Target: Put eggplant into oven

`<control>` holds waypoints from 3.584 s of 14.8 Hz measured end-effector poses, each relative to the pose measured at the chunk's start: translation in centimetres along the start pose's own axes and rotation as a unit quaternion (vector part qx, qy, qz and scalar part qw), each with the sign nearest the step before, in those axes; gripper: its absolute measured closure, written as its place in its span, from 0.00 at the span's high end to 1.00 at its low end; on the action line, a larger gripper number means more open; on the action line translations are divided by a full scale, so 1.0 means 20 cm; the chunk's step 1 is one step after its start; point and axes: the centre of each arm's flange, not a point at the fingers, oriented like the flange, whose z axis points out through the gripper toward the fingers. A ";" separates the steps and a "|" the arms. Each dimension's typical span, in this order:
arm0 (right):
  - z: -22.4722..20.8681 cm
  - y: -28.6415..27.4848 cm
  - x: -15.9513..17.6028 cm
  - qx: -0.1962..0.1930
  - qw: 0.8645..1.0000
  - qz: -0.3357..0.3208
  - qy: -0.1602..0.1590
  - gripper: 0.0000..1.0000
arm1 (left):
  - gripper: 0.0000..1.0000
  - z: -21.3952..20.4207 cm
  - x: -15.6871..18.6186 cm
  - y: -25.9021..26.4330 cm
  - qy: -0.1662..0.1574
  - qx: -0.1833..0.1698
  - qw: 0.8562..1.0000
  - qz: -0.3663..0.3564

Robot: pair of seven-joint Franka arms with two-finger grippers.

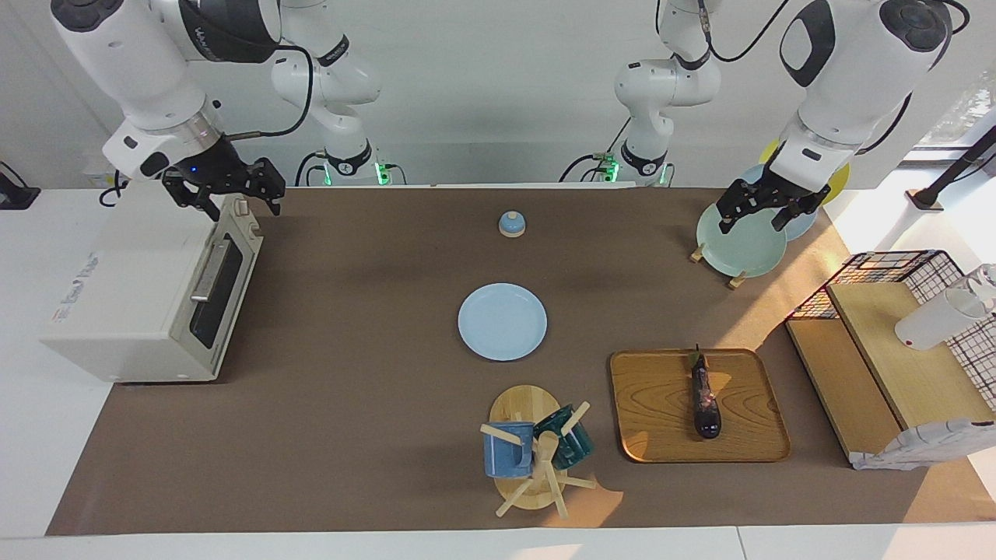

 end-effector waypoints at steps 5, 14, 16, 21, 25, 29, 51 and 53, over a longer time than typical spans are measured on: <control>0.00 0.00 0.00 0.000 1.000 0.000 0.000 1.00 | 1.00 0.00 0.00 0.00 0.000 0.000 1.000 0.000; 0.01 0.03 0.00 0.000 1.000 0.005 0.002 0.82 | 1.00 0.00 0.00 0.00 0.000 0.000 1.000 0.000; 0.04 0.04 0.01 -0.008 1.000 0.006 0.012 0.57 | 1.00 0.00 0.00 0.00 0.000 0.000 1.000 0.000; 0.22 0.09 0.00 -0.082 0.996 -0.007 0.028 0.08 | 1.00 0.05 0.06 0.00 0.007 -0.002 1.000 -0.001; 0.36 0.18 -0.02 -0.128 0.992 -0.008 0.016 0.01 | 1.00 0.30 0.24 0.00 0.016 -0.005 1.000 -0.002; 0.45 0.23 -0.04 -0.149 0.989 -0.011 0.000 0.01 | 1.00 0.72 0.50 -0.01 0.038 -0.011 0.999 0.019; 1.03 -0.13 0.09 -0.121 0.991 -0.022 0.050 0.01 | 0.55 1.37 0.75 0.04 0.069 -0.012 0.990 0.122; 1.13 -0.16 0.11 -0.109 0.992 -0.025 0.054 0.01 | 0.48 1.37 0.75 0.04 0.069 -0.012 0.990 0.124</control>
